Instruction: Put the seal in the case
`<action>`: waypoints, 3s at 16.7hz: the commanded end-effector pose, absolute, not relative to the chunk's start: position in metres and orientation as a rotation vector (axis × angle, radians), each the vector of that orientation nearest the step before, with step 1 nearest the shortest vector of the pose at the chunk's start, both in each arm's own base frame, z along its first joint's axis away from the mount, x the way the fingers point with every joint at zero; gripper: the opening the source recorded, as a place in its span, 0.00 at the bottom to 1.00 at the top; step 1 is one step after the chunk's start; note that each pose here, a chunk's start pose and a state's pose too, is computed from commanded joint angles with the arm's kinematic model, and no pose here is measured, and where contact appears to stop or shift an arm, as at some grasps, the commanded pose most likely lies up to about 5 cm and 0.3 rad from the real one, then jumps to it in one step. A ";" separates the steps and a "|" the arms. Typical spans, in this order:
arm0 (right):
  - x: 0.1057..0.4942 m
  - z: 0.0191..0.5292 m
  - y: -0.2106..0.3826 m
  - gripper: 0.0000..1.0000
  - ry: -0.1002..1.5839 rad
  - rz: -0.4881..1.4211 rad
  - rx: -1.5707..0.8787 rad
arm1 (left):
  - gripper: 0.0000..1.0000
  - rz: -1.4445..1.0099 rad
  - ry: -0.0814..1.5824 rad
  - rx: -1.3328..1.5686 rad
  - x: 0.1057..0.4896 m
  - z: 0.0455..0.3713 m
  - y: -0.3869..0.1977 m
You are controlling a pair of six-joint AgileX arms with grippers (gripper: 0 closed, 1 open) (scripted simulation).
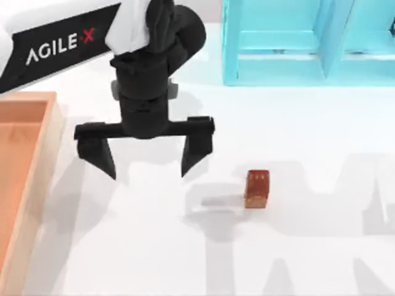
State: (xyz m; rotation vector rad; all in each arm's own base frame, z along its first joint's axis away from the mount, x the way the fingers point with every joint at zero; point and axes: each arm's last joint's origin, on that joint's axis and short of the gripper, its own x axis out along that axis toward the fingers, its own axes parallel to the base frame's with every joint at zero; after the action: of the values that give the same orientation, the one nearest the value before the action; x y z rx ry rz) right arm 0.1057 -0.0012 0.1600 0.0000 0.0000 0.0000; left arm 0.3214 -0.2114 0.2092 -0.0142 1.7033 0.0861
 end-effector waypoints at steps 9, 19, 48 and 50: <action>0.106 0.160 -0.001 1.00 0.000 0.000 0.000 | 1.00 0.010 1.599 0.027 0.320 0.215 -0.350; 0.106 0.160 -0.001 1.00 0.000 0.000 0.000 | 1.00 -0.016 1.569 0.012 0.316 0.218 -0.361; 0.106 0.160 -0.001 1.00 0.000 0.000 0.000 | 0.00 -0.016 1.571 0.016 0.314 0.121 -0.362; 0.106 0.160 -0.001 1.00 0.000 0.000 0.000 | 0.00 -0.016 1.571 0.016 0.314 0.121 -0.362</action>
State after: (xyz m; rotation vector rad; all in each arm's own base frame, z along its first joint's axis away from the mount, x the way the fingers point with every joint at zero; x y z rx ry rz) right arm 0.1057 -0.0012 0.1600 0.0000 0.0000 0.0000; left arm 0.3143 -0.3616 0.1207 0.0157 1.5706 -0.0157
